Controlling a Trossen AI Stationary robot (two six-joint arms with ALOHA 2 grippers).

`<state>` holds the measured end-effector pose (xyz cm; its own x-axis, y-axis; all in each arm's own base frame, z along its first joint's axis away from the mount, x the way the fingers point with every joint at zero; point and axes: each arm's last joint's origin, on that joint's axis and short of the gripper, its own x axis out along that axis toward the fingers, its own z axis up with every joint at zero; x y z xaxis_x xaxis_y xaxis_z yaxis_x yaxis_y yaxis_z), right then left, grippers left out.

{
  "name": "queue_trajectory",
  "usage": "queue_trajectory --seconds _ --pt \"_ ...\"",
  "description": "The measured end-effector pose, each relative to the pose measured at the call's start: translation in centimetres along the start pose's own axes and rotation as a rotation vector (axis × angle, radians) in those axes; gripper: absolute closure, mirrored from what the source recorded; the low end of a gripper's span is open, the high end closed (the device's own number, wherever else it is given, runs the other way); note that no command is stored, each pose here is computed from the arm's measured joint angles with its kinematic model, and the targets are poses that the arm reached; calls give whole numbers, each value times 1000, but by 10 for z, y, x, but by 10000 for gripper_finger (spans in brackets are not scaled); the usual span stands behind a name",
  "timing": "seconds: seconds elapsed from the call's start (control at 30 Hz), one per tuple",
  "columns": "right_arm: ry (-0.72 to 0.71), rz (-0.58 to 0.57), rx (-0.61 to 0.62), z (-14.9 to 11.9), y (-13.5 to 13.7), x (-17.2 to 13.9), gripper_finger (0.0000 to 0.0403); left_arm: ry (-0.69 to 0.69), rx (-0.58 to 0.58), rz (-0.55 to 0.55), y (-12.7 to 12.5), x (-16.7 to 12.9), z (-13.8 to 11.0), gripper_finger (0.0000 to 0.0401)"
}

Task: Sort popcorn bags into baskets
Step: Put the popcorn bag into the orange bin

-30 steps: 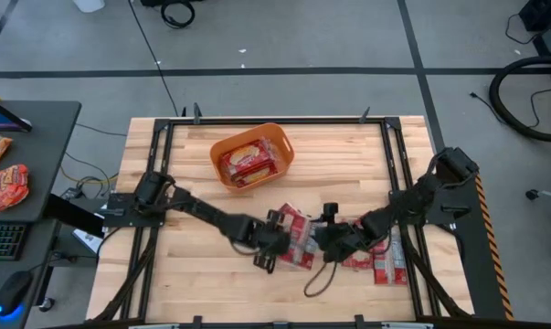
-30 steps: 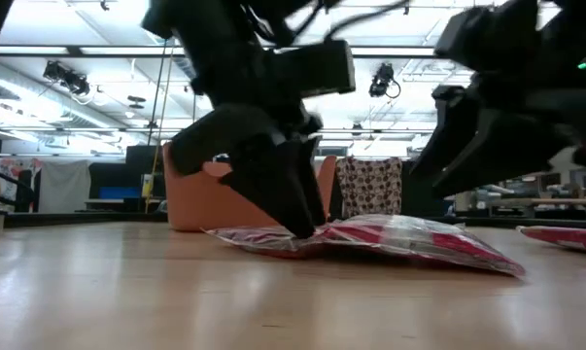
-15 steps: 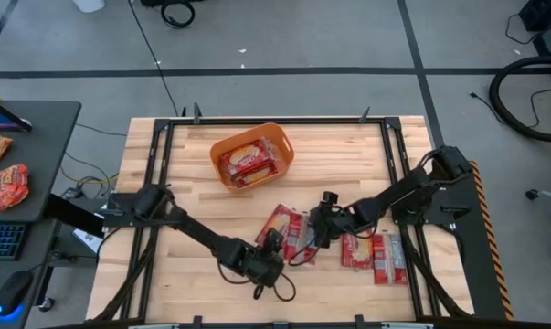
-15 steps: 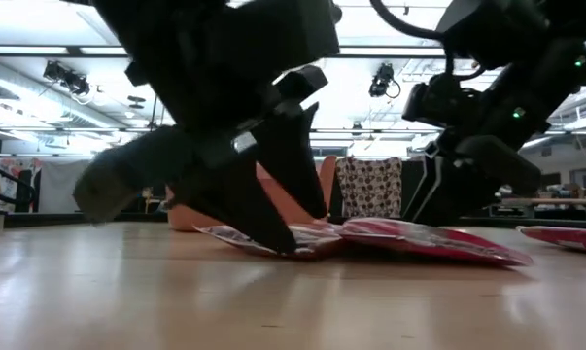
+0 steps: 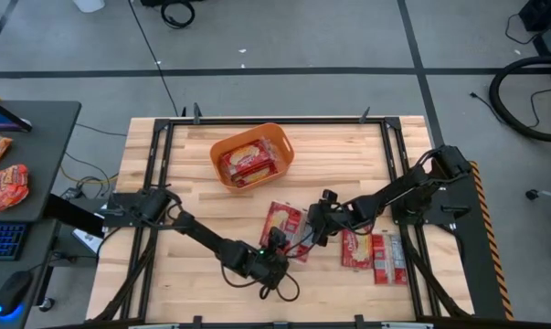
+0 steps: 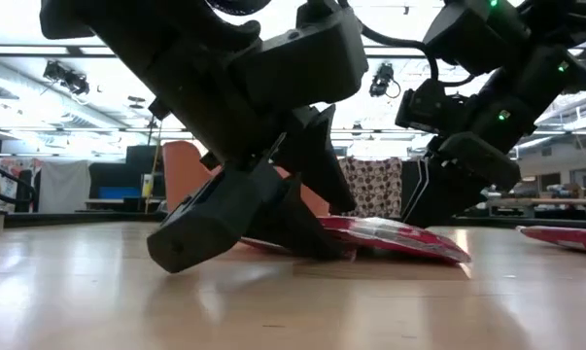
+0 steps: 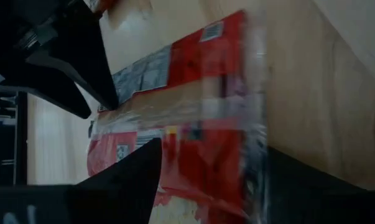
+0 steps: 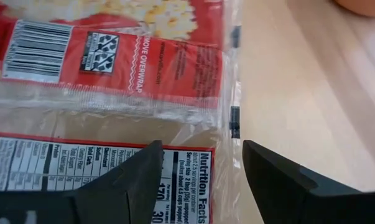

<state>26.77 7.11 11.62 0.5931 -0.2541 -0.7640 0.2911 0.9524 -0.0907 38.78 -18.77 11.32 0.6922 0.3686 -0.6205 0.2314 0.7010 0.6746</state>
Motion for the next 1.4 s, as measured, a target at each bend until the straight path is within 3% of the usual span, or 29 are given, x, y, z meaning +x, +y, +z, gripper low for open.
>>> queue_trajectory --seconds 0.47,0.67,0.83,0.97,1.13,1.4 --pt "1 141 34 3 7 -1 175 1 43 71 -4 -4 2 291" --pt "36 120 13 4 0 -14 175 -7 55 82 -9 -10 4 324" --pt "18 32 10 16 -14 -45 175 -1 54 88 -5 -13 4 341" --pt "-45 -37 25 22 -26 -77 175 -7 -18 76 19 -30 8 353" --pt "-132 -34 68 25 -33 -105 175 -11 -148 41 63 -56 8 363" --pt "-142 -8 62 14 -27 -107 175 -83 -343 95 142 -105 0 366"
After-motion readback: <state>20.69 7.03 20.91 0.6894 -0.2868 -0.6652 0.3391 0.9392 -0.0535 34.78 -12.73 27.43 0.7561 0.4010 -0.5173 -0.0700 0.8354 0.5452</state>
